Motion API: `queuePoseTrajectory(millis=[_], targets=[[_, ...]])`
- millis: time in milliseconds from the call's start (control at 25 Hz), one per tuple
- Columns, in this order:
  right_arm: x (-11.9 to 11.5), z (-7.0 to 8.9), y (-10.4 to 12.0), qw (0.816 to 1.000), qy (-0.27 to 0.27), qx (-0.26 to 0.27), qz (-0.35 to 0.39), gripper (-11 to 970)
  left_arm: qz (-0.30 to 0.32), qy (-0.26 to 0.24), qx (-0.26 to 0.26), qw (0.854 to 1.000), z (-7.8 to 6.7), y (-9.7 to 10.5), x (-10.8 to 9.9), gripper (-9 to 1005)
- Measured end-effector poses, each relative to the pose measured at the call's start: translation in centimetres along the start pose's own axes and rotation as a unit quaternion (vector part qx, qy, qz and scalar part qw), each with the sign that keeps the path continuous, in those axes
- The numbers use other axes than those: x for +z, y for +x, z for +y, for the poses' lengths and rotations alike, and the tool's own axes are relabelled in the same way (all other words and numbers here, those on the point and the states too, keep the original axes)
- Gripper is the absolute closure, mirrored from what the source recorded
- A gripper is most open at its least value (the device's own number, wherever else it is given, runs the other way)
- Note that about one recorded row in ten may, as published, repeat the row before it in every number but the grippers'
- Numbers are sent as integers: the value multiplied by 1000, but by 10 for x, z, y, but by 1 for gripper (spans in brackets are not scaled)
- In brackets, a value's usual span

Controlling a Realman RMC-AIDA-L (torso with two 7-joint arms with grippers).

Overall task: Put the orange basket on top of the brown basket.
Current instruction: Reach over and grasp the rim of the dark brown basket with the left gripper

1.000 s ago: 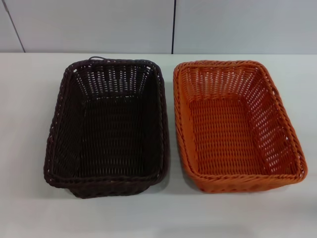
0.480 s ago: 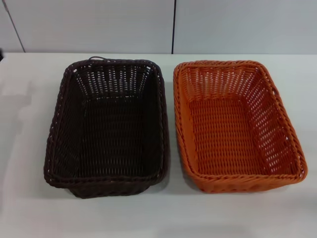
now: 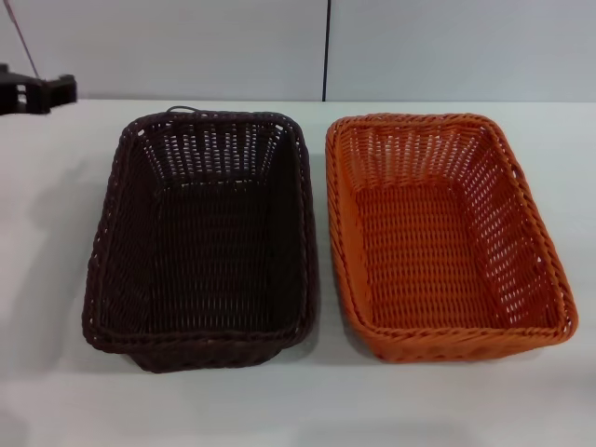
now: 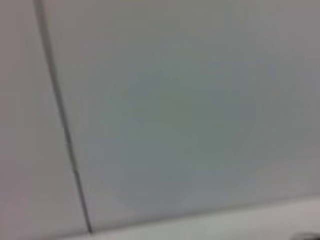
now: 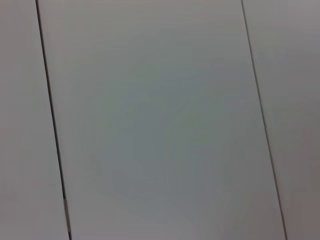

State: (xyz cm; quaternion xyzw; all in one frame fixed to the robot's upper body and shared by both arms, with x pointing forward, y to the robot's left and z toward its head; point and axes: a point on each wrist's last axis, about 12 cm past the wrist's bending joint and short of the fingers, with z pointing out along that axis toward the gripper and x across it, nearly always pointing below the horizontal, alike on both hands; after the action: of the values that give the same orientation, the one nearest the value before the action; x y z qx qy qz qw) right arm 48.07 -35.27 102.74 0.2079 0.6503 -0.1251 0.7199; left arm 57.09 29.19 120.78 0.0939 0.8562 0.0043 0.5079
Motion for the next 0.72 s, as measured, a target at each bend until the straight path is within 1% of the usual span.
queuePoseTrajectory(millis=[40,80,120,160,200,240,280,440,560,600,640,720], targets=[[0,-1,1,1000,1,-1,2,149,24,17,8,1000,-8,-5,-6,199],[1,-1,1,1000,2,-2,2,149,36,24,9,999,-12,-6,-8,199],[1,-1,1,1000,2,-2,2,149,36,24,9,999,-12,-6,-8,199],[1,-3,1,1000,4,-4,3,149,62,40,12,997,-20,-6,-11,199],[1,-3,1,1000,4,-4,3,149,62,40,12,997,-20,-6,-11,199],[1,-3,1,1000,4,-4,4,149,79,47,15,996,-24,-4,-10,200],[1,-3,1,1000,4,-4,4,149,79,47,15,996,-24,-4,-10,200],[1,-3,3,1000,4,-6,9,149,118,60,17,991,-33,7,-2,200],[1,-3,3,1000,3,-7,9,149,142,64,20,988,-36,15,5,200],[1,-3,3,1000,3,-7,10,149,142,64,20,988,-36,15,5,200],[1,-3,3,1000,3,-7,10,150,166,71,28,983,-42,21,12,200],[1,-4,4,1000,3,-8,11,150,174,73,32,982,-44,23,15,200]])
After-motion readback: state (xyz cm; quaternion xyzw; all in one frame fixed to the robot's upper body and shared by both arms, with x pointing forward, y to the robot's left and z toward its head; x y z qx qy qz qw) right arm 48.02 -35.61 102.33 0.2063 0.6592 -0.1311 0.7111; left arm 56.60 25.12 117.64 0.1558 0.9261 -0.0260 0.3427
